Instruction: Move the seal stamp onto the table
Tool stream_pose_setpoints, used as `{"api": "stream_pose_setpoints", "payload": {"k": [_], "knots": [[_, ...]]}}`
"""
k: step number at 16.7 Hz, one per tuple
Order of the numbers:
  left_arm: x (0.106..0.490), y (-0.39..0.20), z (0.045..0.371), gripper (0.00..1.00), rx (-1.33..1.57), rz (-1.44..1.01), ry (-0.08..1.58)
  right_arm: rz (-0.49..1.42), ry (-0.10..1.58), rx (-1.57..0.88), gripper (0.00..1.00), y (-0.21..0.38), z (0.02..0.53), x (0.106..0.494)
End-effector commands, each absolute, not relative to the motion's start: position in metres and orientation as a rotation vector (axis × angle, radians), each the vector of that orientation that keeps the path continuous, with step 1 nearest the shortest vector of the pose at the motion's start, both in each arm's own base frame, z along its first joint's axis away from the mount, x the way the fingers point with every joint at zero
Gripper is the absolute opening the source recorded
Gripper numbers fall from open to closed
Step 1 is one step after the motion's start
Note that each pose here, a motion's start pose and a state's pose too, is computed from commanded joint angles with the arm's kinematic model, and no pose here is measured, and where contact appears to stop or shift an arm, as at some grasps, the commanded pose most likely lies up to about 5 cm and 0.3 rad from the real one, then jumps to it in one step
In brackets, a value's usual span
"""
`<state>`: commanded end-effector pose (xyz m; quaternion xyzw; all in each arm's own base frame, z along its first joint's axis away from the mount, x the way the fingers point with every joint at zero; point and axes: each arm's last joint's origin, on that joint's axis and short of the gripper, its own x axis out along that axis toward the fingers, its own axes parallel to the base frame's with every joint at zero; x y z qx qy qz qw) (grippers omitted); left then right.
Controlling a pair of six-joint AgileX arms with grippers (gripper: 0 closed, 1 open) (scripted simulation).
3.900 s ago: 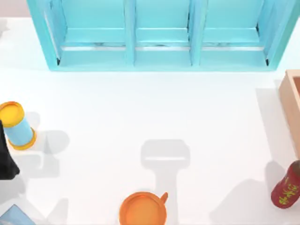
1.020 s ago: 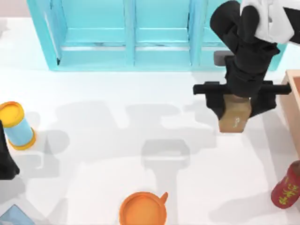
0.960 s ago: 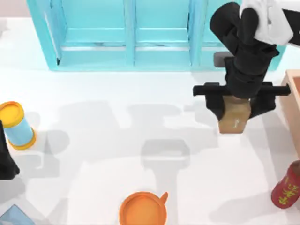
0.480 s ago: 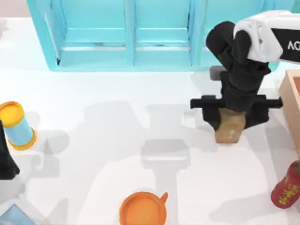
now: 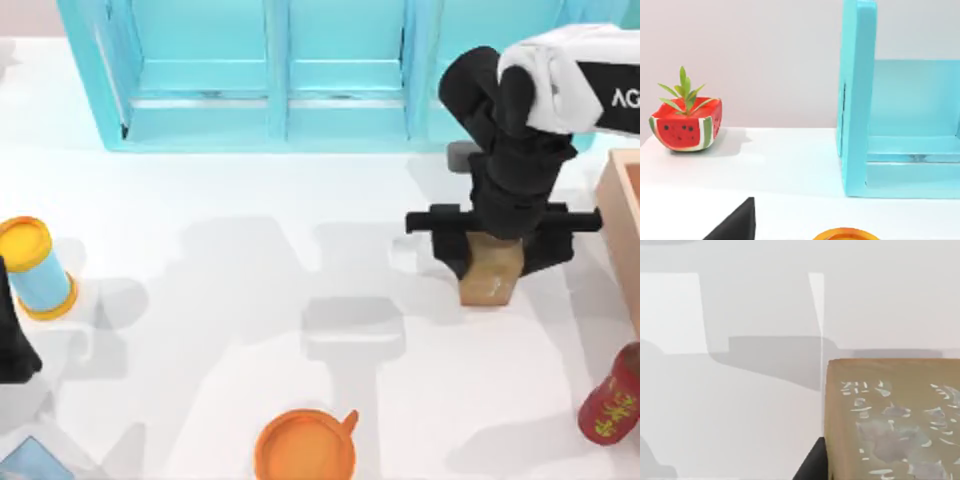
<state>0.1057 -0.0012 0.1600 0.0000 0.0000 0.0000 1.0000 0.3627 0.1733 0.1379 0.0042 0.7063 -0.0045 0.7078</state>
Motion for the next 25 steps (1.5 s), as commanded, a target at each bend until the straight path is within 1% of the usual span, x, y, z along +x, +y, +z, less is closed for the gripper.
{"api": "stream_pose_setpoints", "payload": {"k": [6,7,16,18,21,25], "knots": [[0.106,-0.001,0.160,1.00,0.000,0.000,0.000,-0.010,1.569,0.009,0.98,0.173,0.138,0.363],[0.106,-0.001,0.160,1.00,0.000,0.000,0.000,-0.010,1.569,0.009,1.00,0.173,0.138,0.363],[0.106,-0.001,0.160,1.00,0.000,0.000,0.000,-0.011,1.568,0.011,1.00,0.173,0.139,0.363],[0.106,-0.001,0.160,1.00,0.000,0.000,0.000,-0.012,1.570,0.010,1.00,0.174,0.147,0.366],[0.106,-0.001,0.160,1.00,0.000,0.000,0.000,-0.013,1.571,0.010,1.00,0.178,0.179,0.372],[0.106,-0.001,0.160,1.00,0.000,0.000,0.000,-0.018,1.585,0.005,1.00,0.177,0.244,0.371]]}}
